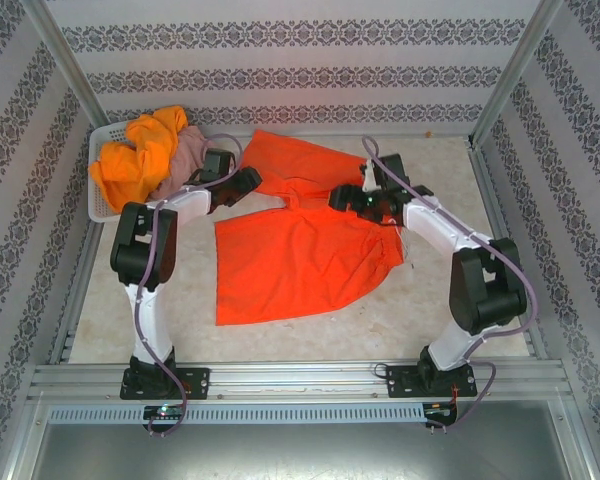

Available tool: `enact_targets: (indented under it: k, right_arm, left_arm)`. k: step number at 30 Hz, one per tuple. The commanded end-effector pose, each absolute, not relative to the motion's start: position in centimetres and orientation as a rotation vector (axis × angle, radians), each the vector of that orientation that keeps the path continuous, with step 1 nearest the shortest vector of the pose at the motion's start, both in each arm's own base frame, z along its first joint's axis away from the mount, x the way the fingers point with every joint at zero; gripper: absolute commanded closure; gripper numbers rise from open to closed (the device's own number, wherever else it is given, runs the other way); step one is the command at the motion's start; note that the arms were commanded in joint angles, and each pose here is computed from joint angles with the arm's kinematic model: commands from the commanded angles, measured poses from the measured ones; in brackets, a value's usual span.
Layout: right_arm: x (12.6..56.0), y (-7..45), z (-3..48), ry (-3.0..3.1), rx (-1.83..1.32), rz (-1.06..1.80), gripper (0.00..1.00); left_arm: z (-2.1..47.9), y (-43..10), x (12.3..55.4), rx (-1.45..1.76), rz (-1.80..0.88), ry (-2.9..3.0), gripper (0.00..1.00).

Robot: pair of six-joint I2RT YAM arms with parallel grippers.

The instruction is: Fold and stack the shorts

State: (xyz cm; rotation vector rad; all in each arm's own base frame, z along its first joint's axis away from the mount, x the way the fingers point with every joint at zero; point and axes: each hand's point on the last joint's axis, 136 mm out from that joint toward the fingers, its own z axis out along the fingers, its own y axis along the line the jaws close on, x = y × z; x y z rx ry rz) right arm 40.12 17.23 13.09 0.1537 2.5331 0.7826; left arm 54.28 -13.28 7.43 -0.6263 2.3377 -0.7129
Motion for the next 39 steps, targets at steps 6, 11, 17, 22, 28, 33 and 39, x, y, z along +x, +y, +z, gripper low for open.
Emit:
enact_targets:
  k: [6,11,17,22,28,33,39]
  right_arm:
    - [37.2,14.9,11.3,2.467,0.254,0.766,0.19]
    - [35.5,14.5,8.6,2.521,0.291,0.764,0.19]
    - [33.7,13.6,6.4,2.58,0.316,0.721,0.19]
    - [32.4,13.1,5.3,2.618,0.335,0.7,0.19]
    - [30.7,12.8,4.3,2.646,0.35,0.695,0.19]
    - [29.7,13.1,5.1,2.632,0.337,0.745,0.19]
    - [29.5,13.3,9.4,2.535,0.267,0.783,0.19]
  left_arm:
    - [5.5,-13.8,56.3,-0.668,-0.738,2.376,0.39]
    - [3.9,-13.9,56.9,-0.685,-0.731,2.401,0.65]
    - [8.7,-13.3,57.9,-0.567,-0.657,2.366,1.0]
    - [15.1,-12.3,56.8,-0.385,-0.496,2.394,1.0]
    - [17.5,-9.7,54.1,-0.226,-0.24,2.487,0.93]
    - [16.5,-9.6,52.1,-0.155,-0.251,2.581,0.51]
    - [19.3,-11.9,49.3,-0.146,-0.51,2.472,0.1]
